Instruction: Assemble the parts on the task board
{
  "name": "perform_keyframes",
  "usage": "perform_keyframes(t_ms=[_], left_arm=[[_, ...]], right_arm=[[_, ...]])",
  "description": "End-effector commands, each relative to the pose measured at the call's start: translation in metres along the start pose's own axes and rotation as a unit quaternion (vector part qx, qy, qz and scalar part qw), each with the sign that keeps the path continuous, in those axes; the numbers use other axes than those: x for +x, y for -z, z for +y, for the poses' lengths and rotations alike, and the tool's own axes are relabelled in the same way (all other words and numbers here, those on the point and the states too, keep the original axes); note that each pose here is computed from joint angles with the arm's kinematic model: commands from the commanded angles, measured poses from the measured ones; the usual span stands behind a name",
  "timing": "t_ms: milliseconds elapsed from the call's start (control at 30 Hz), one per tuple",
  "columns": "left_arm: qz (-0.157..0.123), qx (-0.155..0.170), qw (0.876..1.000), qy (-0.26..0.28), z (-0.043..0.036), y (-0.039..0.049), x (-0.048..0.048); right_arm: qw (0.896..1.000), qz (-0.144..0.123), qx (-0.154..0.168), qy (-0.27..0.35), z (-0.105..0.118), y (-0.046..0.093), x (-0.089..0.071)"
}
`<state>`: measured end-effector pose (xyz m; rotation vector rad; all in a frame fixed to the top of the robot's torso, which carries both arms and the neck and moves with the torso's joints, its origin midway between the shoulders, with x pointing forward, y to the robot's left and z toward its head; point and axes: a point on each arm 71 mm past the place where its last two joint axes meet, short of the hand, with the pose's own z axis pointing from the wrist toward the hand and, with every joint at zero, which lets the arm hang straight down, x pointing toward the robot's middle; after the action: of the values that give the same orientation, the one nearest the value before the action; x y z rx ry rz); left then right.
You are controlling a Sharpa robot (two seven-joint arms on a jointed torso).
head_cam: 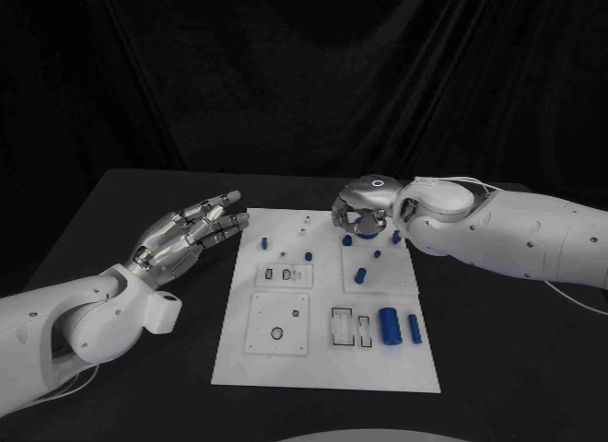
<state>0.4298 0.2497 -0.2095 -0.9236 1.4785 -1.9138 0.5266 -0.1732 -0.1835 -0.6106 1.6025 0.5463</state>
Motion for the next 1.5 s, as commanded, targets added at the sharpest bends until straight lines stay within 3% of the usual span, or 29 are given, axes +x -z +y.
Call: perform_keyframes(t_ms=[33,300,733,1067,1500], left_arm=[[0.005,0.005,1.0,0.003,-0.0017,-0.0008,0.0015],[0.005,0.003,1.0,0.003,-0.0013,-0.0012,0.0017],[0.006,0.001,1.0,0.003,-0.0007,-0.0016,0.0003],[0.008,0.001,1.0,0.004,0.0,-0.0029,0.0007],[0.009,-0.001,1.0,0.005,0.0003,-0.0028,0.0003]], right_arm=[[1.0,-0.017,-0.001,-0.021,0.003,-0.005,-0.009],[1.0,-0.002,0.011,-0.023,0.004,-0.01,-0.012],[0.999,0.016,0.031,-0.03,-0.002,0.007,-0.009],[0.997,0.044,0.044,-0.037,-0.007,0.015,0.004],[0.996,0.057,0.049,-0.041,-0.011,0.013,0.017]])
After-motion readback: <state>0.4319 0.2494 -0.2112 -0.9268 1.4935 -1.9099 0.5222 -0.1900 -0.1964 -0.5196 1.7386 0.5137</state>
